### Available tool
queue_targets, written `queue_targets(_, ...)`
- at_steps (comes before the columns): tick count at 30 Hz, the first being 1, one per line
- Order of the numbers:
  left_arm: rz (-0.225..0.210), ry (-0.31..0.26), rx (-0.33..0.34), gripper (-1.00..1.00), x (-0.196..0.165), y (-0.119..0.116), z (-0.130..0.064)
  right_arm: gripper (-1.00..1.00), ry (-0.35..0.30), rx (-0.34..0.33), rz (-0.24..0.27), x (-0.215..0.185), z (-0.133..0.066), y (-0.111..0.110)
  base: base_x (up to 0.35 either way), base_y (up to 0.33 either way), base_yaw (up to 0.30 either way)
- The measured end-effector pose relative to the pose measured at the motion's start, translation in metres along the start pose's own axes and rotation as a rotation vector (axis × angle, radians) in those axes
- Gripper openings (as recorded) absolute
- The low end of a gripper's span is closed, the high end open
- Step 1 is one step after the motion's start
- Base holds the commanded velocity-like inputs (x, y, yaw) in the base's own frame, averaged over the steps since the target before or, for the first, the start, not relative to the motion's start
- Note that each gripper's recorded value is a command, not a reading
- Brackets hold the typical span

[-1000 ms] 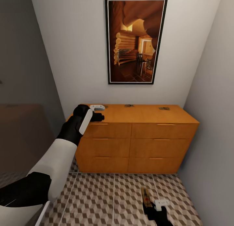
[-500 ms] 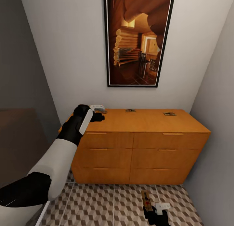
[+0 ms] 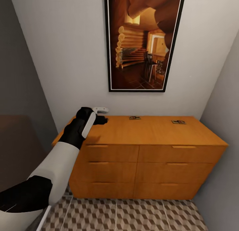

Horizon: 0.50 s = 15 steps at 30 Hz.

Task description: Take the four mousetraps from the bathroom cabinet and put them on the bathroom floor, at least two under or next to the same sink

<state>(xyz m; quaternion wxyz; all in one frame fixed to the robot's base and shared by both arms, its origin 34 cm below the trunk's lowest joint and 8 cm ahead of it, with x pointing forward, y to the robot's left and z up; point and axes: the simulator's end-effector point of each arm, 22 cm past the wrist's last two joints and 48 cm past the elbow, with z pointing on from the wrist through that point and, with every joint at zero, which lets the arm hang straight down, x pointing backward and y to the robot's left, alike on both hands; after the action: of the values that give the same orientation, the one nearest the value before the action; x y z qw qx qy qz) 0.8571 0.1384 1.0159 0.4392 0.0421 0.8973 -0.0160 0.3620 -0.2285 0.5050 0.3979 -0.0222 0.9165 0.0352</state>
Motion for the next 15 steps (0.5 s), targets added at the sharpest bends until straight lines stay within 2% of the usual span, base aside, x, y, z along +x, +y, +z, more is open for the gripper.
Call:
queue_targets(5, 0.033, -0.006, -0.006, 1.0, -0.001, -0.004, -0.001, -1.0, -0.018, 0.001, 0.002, 0.012, -0.017, 0.002, 0.135, 0.0, 0.0)
queue_targets(15, 0.041, 0.002, -0.033, 1.0, 0.003, 0.011, 0.003, -1.0, -0.021, 0.004, 0.003, 0.014, -0.02, 0.002, 0.012, 0.0, 0.0)
